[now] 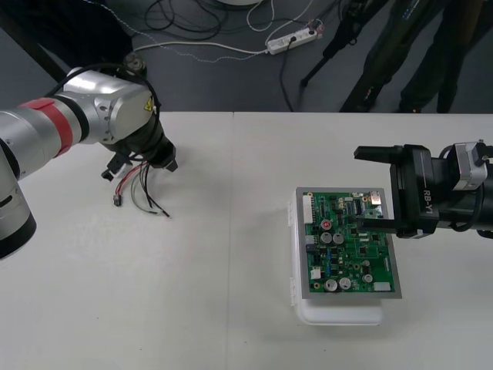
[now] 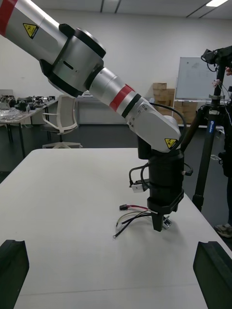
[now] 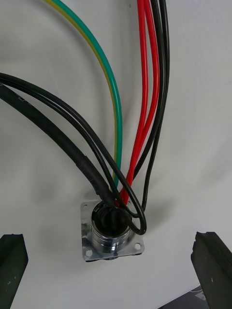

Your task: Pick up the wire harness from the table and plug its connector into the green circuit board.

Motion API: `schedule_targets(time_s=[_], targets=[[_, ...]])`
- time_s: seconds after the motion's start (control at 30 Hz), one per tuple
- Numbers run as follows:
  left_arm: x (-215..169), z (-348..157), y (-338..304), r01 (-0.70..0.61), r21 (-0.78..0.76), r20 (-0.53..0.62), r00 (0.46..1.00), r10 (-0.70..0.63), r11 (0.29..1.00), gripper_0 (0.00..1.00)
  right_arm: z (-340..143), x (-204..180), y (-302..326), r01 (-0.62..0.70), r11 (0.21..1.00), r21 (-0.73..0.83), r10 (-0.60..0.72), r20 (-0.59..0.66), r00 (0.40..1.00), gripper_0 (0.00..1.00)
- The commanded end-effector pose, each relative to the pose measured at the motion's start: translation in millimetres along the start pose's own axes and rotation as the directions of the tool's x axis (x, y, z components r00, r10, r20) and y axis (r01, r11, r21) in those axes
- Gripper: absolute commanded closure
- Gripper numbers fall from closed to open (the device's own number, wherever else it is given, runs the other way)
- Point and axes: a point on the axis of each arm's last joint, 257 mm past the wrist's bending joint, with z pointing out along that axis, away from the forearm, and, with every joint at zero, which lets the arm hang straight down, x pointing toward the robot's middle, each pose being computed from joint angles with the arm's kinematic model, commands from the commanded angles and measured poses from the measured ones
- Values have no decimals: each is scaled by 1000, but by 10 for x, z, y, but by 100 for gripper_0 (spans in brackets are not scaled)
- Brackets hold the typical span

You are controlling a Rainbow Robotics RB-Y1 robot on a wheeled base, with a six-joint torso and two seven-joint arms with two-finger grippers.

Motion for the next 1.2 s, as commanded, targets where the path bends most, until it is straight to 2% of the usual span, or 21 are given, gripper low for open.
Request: schedule_targets(time_s=[0.03,1.17,1.2], targets=[[92,90,79,-1,14,-29,1000,1,1000,0,-14,-122,-33,21,999,-33,-21,-8,1000,0],[-36,239,76,67,28,-35,997,-66,997,0,-47,-163,-46,30,999,-36,-30,-7,1000,0],[-39,240,76,66,29,-34,997,-65,997,13,-51,-163,-46,30,999,-36,-31,-8,999,0]])
